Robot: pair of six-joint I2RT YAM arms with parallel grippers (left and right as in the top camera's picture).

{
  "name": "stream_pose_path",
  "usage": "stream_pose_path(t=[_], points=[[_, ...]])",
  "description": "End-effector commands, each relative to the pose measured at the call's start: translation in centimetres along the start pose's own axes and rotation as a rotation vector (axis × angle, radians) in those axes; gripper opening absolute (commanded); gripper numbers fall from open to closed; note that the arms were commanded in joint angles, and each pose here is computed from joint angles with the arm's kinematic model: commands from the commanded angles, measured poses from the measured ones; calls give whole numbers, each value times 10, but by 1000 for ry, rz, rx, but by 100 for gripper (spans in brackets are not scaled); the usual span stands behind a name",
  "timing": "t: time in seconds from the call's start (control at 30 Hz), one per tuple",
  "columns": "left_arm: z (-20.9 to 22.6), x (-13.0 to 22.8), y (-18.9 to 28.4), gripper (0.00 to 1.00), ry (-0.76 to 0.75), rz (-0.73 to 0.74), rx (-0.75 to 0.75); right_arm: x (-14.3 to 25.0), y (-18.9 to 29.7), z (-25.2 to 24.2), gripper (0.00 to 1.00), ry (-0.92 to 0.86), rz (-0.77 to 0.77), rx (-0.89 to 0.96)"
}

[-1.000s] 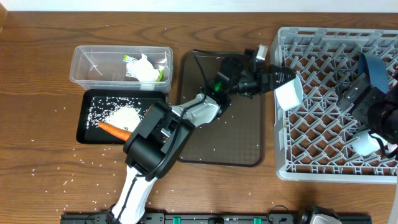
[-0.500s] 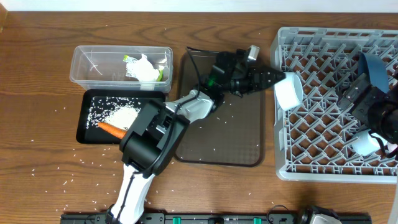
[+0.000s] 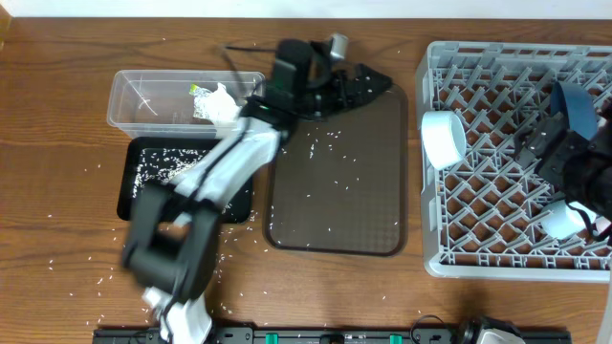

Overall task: Sort waste into correct bins and load items into the dishwasher rack
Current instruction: 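Stand the bowl in the rack with the right gripper and release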

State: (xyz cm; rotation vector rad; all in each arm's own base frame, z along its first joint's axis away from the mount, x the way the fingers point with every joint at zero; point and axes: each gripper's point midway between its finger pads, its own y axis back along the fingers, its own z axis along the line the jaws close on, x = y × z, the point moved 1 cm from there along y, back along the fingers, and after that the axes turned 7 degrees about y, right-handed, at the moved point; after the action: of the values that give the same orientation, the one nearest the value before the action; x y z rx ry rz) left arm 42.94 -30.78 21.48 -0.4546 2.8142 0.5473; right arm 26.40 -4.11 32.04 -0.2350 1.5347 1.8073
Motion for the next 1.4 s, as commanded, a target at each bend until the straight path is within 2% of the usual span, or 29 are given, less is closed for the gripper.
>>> stream_pose_path(t=[0.0,0.17,0.33,0.47,0.57,0.8,1.2,1.37], points=[[-36,-31,67,98,-261,-200,-156,0,4,21,99,99,-2,-129],[-21,-27,181,98,-286,-307,-479,-2,16,42,99,281,-72,-196],[-18,2,302,98,-331,-443,-792,0,41,75,99,490,-186,-283],[-27,37,371,98,-319,-570,-955,6,56,87,99,550,-230,-321],[-31,62,402,98,-305,-635,-1031,13,57,85,99,548,-209,-321],[-34,88,420,98,-295,-660,-1072,23,54,81,99,540,-157,-314],[-32,89,419,98,-283,-656,-1073,25,54,82,99,540,-150,-323],[-32,89,419,98,-283,-656,-1073,48,49,61,99,538,-38,-242]])
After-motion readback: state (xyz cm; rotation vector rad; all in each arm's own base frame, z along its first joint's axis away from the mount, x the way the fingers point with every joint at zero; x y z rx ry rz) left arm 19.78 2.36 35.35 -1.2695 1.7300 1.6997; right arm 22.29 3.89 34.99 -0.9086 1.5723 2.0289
